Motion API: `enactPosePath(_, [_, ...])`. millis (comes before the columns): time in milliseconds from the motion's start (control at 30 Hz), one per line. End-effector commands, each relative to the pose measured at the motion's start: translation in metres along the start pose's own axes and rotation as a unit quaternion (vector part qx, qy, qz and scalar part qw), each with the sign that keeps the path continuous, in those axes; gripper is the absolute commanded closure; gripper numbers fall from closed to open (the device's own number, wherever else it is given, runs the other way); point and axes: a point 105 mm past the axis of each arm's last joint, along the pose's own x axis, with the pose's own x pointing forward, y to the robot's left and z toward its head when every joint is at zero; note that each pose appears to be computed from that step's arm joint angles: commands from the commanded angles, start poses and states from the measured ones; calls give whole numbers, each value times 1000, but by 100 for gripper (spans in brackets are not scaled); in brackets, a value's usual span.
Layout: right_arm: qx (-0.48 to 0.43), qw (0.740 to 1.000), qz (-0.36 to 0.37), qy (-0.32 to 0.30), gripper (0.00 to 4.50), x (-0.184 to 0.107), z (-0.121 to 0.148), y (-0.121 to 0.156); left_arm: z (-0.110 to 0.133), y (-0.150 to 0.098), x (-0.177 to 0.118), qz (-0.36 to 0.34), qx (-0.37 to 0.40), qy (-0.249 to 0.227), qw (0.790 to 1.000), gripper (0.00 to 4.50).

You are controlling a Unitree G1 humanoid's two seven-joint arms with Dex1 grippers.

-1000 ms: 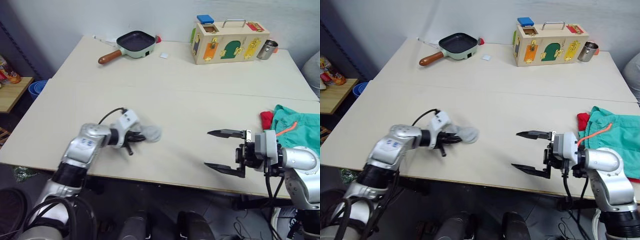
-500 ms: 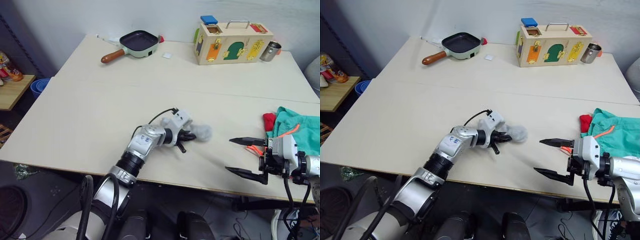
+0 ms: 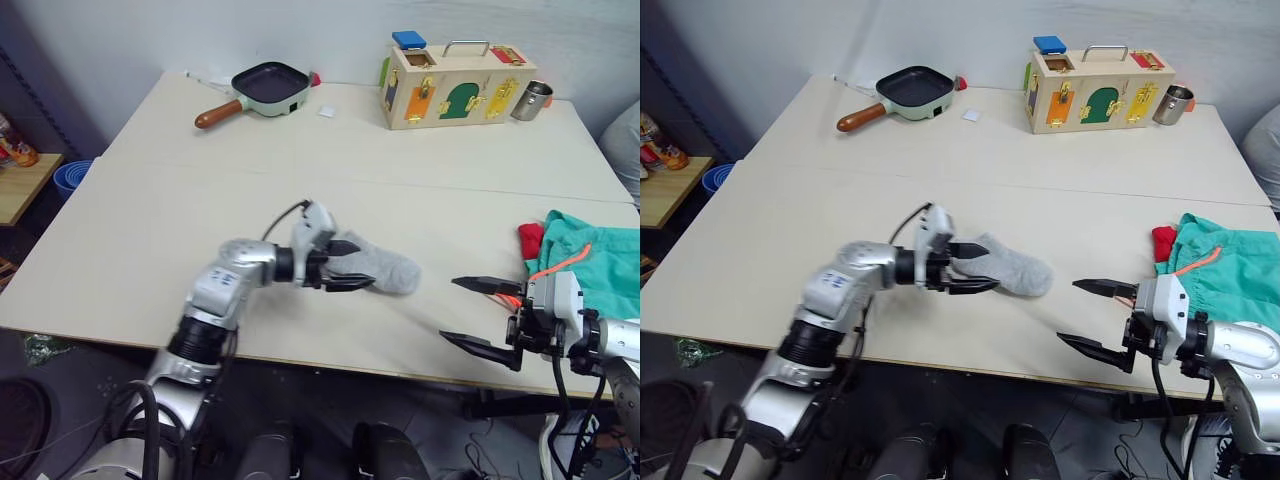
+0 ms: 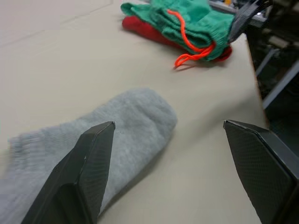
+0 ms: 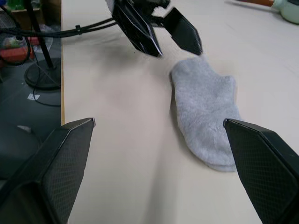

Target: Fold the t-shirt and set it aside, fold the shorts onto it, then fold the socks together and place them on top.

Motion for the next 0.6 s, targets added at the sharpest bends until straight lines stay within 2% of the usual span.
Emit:
enactPosePath(33, [6,999,-38,-9,0,27,2,-3,9,29,-27,47,41,-12,998,60])
enactPosePath(67, [0,999,-46,-2,18,31,-1,-4,7,38,-31,64,55,-5,996,57])
enactPosePath(133, [-8,997,-81,8,60,42,-9,-11,2,67,-38,125,83,16,989,98])
enactPosePath(200, [-10,995,-95,12,131,53,-14,-13,-1,85,-40,163,95,20,982,150])
enactPosePath(300, [-35,995,-95,27,236,69,-19,-14,-11,99,-33,180,72,23,981,242])
enactPosePath(500, [-66,990,-122,30,450,83,-19,-25,-22,105,-15,186,47,27,981,435])
enactPosePath(600, [-69,989,-122,37,450,83,-20,-25,-22,106,-8,187,51,31,981,445])
